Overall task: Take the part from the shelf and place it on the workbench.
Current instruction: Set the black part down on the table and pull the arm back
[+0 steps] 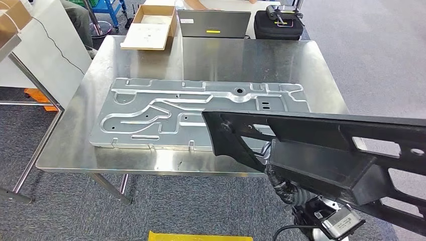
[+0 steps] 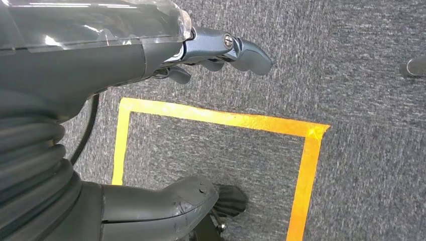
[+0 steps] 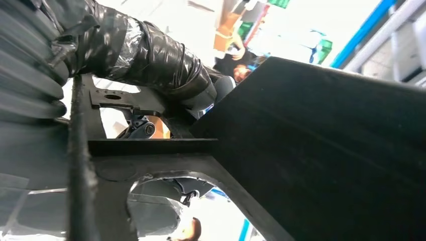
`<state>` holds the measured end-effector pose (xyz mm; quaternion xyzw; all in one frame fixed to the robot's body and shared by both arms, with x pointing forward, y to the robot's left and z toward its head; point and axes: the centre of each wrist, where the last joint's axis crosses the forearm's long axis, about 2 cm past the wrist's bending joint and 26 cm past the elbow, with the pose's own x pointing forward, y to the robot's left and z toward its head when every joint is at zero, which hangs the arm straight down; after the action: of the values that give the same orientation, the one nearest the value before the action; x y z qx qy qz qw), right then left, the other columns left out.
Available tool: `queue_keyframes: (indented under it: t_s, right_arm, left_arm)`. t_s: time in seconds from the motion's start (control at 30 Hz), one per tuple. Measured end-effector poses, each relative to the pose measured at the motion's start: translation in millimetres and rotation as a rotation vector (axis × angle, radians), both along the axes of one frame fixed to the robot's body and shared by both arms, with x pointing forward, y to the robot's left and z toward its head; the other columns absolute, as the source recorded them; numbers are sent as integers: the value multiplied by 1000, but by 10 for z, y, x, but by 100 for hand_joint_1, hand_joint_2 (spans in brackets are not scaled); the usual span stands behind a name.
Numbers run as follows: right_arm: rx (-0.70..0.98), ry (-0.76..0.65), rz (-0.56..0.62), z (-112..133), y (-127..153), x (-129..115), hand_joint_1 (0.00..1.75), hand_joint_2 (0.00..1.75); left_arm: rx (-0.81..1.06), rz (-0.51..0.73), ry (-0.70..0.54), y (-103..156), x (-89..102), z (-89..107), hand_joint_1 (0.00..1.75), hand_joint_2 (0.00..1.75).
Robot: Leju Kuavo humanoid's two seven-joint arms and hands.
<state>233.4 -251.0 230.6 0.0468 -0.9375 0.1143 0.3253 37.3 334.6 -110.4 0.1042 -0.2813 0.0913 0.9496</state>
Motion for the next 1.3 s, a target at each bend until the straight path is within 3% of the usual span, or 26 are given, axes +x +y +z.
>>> queue_keyframes:
  t_s: [0.23,0.4,0.5,0.6,0.8,0.9,1.07,1.3]
  right_arm:
    - [-61,20,-249,62,-338,241,175,175]
    - [-192,90,-569,27,-720,468,175,175]
    - [-301,152,-806,43,-1016,741,175,175]
    - [-339,208,-939,42,-1413,986,175,175]
    - [-329,259,-1060,79,-1790,1149,175,175]
    - [-403,259,-1137,162,-1949,1221,175,175]
    - [-742,249,-1297,405,-2084,1538,175,175]
    - [-1170,200,-1269,488,-1801,2005,175,175]
  left_arm:
    - [-11,-14,-10,-2,22,2,0,175]
    - [-11,-31,-7,5,38,4,0,175]
    - [-10,-51,2,17,58,7,0,175]
    - [-10,-62,8,22,85,11,0,175]
    - [-5,-76,5,51,137,20,0,175]
    - [-5,-88,2,54,171,24,0,175]
    - [-11,-121,-2,48,285,40,0,175]
    - [-12,-160,-20,39,462,70,0,175]
